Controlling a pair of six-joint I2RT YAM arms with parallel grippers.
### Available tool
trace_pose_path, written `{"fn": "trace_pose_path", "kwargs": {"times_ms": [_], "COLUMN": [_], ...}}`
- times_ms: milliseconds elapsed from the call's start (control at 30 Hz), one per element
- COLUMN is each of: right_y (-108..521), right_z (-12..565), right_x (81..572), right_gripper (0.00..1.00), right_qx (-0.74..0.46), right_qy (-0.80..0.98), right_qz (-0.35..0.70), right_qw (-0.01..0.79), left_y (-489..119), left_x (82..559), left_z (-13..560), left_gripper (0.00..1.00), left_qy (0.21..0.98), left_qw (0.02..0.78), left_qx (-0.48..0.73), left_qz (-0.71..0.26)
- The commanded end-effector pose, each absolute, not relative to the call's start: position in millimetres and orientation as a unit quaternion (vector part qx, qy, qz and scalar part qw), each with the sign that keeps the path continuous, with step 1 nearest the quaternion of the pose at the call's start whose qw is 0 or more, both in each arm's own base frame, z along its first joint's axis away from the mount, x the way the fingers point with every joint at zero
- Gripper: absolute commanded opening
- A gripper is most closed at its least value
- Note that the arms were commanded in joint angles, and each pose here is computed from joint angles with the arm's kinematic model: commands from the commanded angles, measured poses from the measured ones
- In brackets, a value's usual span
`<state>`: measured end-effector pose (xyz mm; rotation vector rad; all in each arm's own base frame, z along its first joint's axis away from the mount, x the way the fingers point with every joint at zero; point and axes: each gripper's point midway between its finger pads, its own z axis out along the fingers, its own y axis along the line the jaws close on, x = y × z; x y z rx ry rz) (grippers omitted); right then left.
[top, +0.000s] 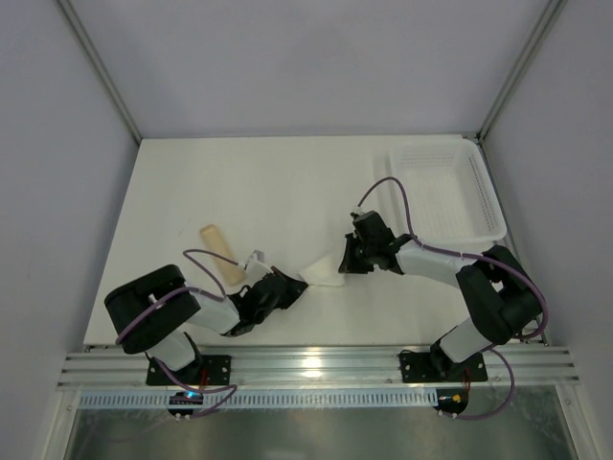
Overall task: Place the utensils on the paper napkin and roll it up
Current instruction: Roll the napkin at the center of the board.
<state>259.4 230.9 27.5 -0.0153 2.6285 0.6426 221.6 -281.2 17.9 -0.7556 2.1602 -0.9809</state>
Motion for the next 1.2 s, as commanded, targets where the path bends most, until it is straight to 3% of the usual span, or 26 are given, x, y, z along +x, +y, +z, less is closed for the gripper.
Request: {"fn": "trace_pose_path", "kwargs": {"times_ms": [0, 533, 1167], "right_y": [222, 214, 237], "right_z": [37, 10, 28], "right_x": [274, 266, 252], "right_gripper": [0.04, 0.04, 0.04], "right_qx": [-0.014, -0.013, -0.029], "right_qy": [0.947, 0.956, 0.945], "right_qz": [0.207, 0.188, 0.239], "right_qw": [0.246, 0.223, 0.220], "left_y": [-243, -238, -244], "left_x": [208, 211, 214], "left_z": [-26, -24, -25], "left_gripper": [0.00, 0.00, 0.00], "left_qy": [0.864, 0.866, 0.865], "left_qw": [0.317, 0.320, 0.316], "left_qx": [-0.282, -0.280, -0.279], "left_qz": [-0.271, -0.264, -0.271]}}
